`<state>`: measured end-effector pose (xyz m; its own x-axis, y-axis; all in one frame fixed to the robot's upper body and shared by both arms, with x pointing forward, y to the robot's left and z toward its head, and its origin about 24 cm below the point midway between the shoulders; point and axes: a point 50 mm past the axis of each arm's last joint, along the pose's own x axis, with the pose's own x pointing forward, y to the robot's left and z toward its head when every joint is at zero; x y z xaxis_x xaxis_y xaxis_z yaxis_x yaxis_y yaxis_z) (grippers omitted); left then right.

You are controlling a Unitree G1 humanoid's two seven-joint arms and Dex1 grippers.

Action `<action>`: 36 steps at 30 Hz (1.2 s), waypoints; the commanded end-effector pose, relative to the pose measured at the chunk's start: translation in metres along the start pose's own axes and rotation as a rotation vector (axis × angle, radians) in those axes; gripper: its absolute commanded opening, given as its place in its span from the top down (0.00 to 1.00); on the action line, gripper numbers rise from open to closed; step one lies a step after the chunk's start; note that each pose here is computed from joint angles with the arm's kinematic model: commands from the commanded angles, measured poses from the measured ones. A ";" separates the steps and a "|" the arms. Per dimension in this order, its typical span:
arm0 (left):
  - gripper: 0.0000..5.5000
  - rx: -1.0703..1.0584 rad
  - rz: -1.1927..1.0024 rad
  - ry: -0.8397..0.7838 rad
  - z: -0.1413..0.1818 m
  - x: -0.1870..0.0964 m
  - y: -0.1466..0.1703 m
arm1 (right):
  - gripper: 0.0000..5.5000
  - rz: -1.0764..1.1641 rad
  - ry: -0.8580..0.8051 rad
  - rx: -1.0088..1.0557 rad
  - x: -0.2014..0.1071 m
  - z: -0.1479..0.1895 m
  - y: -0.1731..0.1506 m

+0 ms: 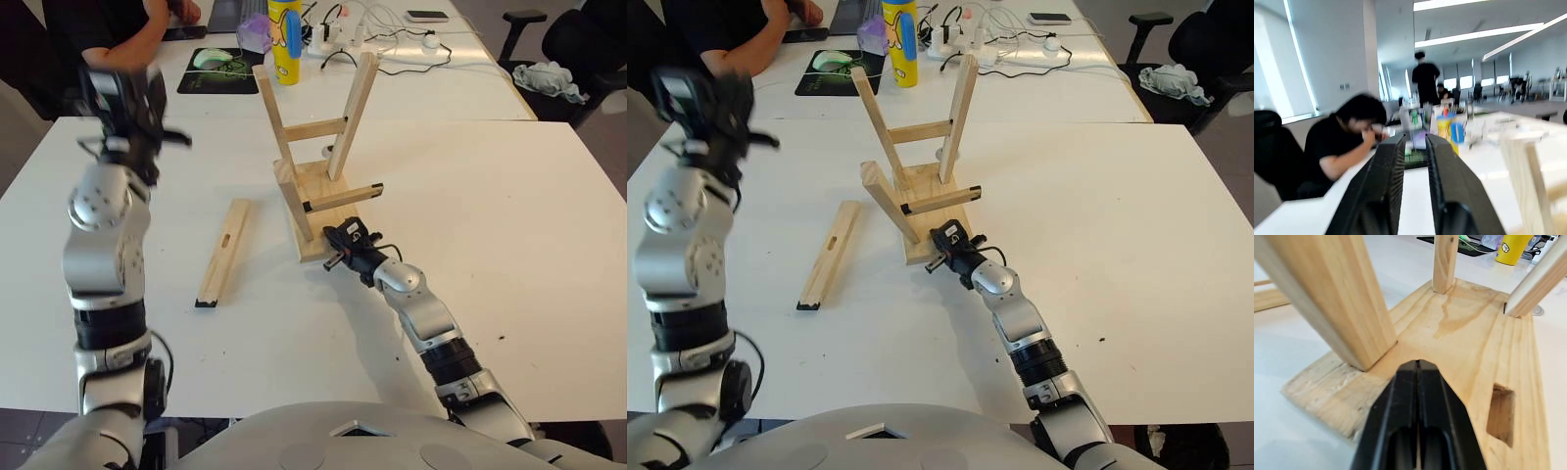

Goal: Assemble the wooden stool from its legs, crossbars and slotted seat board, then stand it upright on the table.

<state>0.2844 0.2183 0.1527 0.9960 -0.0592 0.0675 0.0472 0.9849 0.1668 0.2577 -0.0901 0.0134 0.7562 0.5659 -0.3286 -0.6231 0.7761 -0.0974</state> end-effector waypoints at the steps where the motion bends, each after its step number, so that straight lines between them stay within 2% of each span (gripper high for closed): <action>1: 0.72 -0.095 -0.062 0.290 -0.062 -0.039 -0.025 | 1.00 0.014 0.338 0.107 -0.031 -0.077 0.017; 5: 0.63 -0.176 -0.079 0.460 -0.098 -0.060 -0.043 | 1.00 0.027 0.340 0.105 -0.030 -0.077 0.021; 12: 0.43 -0.171 -0.112 0.569 -0.105 -0.072 -0.047 | 1.00 0.025 0.346 0.117 -0.034 -0.080 0.026; 21: 0.43 -0.117 -0.159 0.700 -0.116 -0.075 -0.047 | 1.00 0.017 0.314 0.126 -0.031 -0.075 0.029; 27: 0.60 -0.084 -0.132 0.705 -0.123 -0.071 -0.038 | 1.00 -0.002 0.049 0.172 -0.037 -0.032 0.020; 32: 0.62 -0.100 -0.068 0.567 -0.112 -0.047 -0.026 | 1.00 -0.133 -0.103 0.147 -0.052 -0.005 -0.010; 36: 0.62 -0.099 0.024 0.359 -0.084 -0.023 -0.007 | 1.00 -0.236 -0.073 0.135 -0.059 -0.011 -0.036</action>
<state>0.2503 0.2190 0.0407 0.9003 -0.0311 -0.4341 0.0614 0.9965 0.0559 0.2262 -0.1416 0.0253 0.8749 0.4230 -0.2357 -0.4374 0.8992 -0.0101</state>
